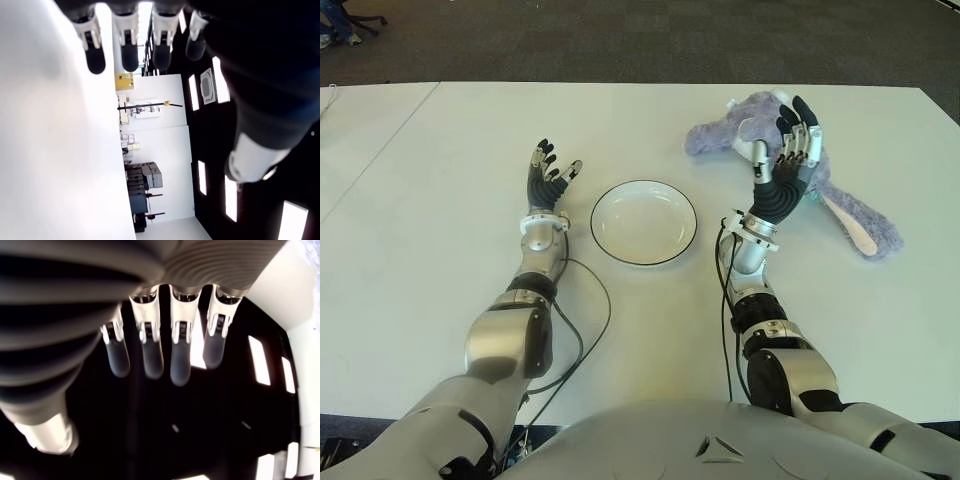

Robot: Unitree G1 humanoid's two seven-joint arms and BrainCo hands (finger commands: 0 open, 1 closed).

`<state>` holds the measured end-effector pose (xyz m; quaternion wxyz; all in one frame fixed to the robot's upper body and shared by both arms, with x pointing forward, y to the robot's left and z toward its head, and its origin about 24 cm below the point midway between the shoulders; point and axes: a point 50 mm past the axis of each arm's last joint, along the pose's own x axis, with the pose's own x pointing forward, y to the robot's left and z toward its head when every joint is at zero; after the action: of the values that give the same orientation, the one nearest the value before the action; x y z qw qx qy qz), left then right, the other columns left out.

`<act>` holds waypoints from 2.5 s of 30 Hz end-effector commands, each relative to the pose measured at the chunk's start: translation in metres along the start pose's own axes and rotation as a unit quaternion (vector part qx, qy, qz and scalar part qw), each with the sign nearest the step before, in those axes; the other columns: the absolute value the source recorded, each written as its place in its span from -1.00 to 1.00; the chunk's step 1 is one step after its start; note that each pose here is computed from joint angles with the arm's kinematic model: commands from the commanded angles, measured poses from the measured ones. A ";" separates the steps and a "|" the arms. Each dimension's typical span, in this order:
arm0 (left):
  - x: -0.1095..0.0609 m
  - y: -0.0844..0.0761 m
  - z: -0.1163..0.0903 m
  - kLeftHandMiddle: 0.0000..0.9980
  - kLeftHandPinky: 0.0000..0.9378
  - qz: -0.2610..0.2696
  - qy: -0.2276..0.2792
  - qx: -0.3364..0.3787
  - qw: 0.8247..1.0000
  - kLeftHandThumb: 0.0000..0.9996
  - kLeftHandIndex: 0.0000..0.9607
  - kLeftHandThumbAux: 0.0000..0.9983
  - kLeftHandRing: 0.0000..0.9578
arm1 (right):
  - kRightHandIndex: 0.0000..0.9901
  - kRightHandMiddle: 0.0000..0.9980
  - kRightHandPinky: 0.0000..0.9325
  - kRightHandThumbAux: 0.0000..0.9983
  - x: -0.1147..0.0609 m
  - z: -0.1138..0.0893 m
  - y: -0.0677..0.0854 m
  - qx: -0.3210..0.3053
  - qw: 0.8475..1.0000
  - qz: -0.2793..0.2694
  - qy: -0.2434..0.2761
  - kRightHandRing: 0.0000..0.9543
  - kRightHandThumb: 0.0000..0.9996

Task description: Put the doll into the plate.

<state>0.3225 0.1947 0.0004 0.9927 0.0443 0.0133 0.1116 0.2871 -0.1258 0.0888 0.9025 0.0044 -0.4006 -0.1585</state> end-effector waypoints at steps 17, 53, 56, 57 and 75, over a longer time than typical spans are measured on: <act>-0.075 0.000 -0.092 -0.78 -0.72 -0.018 0.221 0.008 0.975 -0.72 -0.88 0.43 -0.79 | -0.91 -1.00 -1.00 -0.12 0.065 -0.047 -0.033 -0.570 0.797 0.180 0.089 -1.00 -0.57; -0.075 -0.002 -0.092 -0.91 -0.80 -0.032 0.219 0.003 0.975 -1.00 -1.00 0.39 -0.88 | -0.93 -1.00 -1.00 -0.16 0.145 -0.031 -0.076 -0.732 0.626 0.258 0.077 -1.00 -0.50; -0.075 -0.002 -0.092 -0.91 -0.81 -0.031 0.218 0.004 0.975 -1.00 -1.00 0.37 -0.89 | -0.93 -1.00 -1.00 -0.18 0.144 -0.024 -0.076 -0.735 0.620 0.264 0.066 -1.00 -0.47; -0.075 -0.001 -0.092 -0.91 -0.81 -0.030 0.219 0.004 0.975 -1.00 -1.00 0.36 -0.89 | -0.93 -1.00 -1.00 -0.18 0.144 -0.023 -0.076 -0.736 0.619 0.266 0.064 -1.00 -0.47; -0.075 -0.002 -0.092 -0.83 -0.81 -0.025 0.224 -0.002 0.974 -1.00 -0.87 0.08 -0.84 | -0.88 -1.00 -0.99 -0.17 0.130 -0.050 -0.084 -0.704 0.633 0.294 0.128 -1.00 -0.38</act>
<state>0.3224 0.1938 -0.0010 0.9944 0.0421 0.0187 0.0948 0.3783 -0.2490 0.1675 0.6425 -0.7479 -0.0658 -0.1532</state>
